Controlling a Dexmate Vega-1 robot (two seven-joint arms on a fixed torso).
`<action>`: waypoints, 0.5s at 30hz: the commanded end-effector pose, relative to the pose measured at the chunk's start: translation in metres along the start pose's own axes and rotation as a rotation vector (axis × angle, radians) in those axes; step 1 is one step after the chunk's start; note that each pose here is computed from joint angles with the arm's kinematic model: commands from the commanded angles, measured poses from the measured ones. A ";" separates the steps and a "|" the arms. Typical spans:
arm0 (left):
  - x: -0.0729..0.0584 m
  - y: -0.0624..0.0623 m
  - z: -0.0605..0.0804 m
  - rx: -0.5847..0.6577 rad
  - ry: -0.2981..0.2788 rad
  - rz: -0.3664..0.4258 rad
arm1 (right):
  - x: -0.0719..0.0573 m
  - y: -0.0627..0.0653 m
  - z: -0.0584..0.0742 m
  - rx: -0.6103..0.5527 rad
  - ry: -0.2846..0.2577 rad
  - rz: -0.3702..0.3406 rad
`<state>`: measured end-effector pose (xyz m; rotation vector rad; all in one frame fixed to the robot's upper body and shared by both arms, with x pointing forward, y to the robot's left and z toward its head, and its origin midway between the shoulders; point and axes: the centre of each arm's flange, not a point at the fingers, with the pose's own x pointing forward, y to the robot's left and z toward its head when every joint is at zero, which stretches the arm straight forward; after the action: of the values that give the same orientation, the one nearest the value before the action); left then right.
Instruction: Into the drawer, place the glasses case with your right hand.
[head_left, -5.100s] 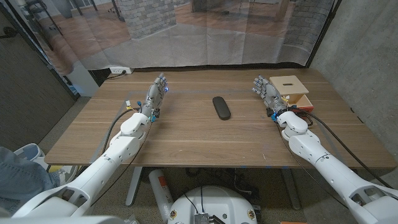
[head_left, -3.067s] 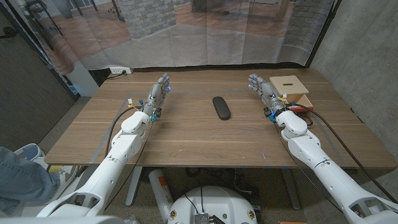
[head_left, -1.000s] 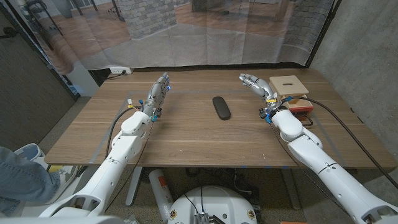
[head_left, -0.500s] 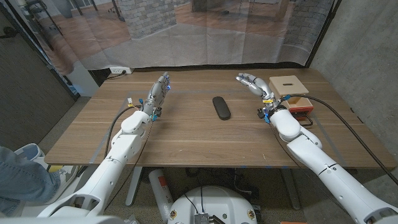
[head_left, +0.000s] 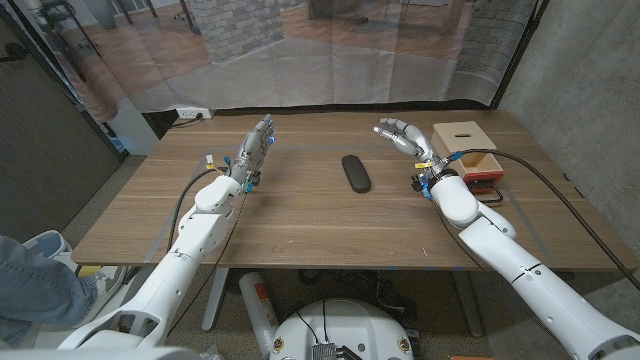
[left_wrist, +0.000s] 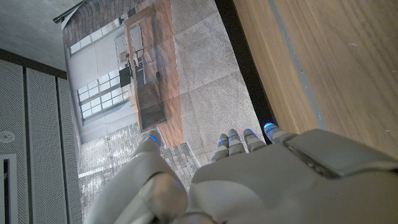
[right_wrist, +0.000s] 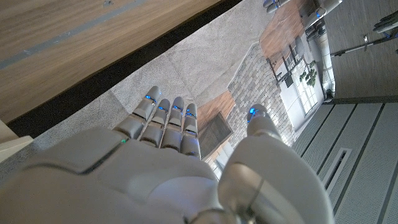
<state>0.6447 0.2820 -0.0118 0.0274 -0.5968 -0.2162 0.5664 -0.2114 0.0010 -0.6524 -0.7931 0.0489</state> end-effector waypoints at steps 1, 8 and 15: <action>0.002 -0.003 0.001 -0.002 -0.006 0.004 | -0.001 0.005 0.010 -0.124 0.013 0.002; 0.004 -0.004 0.001 -0.004 -0.008 0.000 | -0.004 0.012 0.019 -0.204 0.035 -0.014; 0.005 -0.004 0.002 -0.004 -0.012 0.000 | -0.004 0.017 0.023 -0.241 0.038 -0.016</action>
<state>0.6460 0.2782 -0.0094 0.0235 -0.6027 -0.2162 0.5572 -0.1966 0.0005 -0.8011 -0.7770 -0.0278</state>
